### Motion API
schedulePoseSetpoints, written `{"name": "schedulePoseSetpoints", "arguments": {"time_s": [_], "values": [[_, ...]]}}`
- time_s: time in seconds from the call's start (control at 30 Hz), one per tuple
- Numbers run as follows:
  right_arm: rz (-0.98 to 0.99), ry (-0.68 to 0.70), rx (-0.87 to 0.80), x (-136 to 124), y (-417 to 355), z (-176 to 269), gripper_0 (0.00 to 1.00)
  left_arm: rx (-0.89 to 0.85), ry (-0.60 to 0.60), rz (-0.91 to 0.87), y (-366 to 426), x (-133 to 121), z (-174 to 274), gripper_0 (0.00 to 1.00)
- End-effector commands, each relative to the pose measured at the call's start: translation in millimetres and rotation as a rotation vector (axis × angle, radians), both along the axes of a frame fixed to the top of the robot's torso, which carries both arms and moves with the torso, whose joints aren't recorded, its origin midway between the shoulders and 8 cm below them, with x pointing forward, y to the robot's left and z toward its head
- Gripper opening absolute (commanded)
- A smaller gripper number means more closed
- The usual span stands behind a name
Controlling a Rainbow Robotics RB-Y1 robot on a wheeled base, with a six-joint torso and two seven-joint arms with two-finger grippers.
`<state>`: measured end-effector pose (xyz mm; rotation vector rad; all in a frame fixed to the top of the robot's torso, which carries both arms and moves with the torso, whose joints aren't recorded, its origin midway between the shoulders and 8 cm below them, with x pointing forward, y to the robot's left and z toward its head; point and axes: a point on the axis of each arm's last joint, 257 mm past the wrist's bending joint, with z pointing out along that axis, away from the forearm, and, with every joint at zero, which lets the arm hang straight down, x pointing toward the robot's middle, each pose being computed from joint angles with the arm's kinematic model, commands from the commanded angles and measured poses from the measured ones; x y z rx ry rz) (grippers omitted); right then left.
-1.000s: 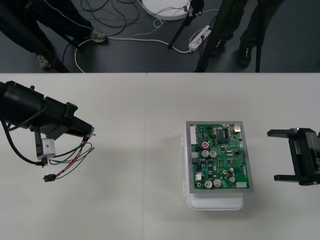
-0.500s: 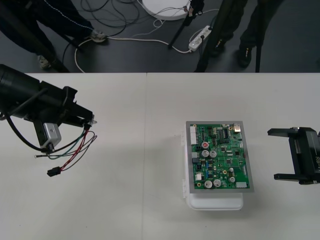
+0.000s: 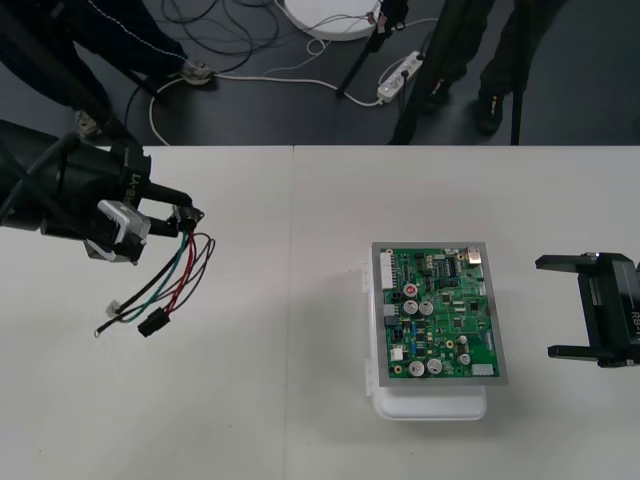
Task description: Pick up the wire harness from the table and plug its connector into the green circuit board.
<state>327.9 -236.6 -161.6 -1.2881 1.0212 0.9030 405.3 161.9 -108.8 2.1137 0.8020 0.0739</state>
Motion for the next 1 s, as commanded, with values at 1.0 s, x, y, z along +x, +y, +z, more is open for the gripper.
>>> {"name": "schedulePoseSetpoints", "arguments": {"time_s": [1.0], "values": [[-0.006,0.046,0.035,18,1,28,1.0,-0.441,0.39,0.603,-45,-32,19,0.0]]}}
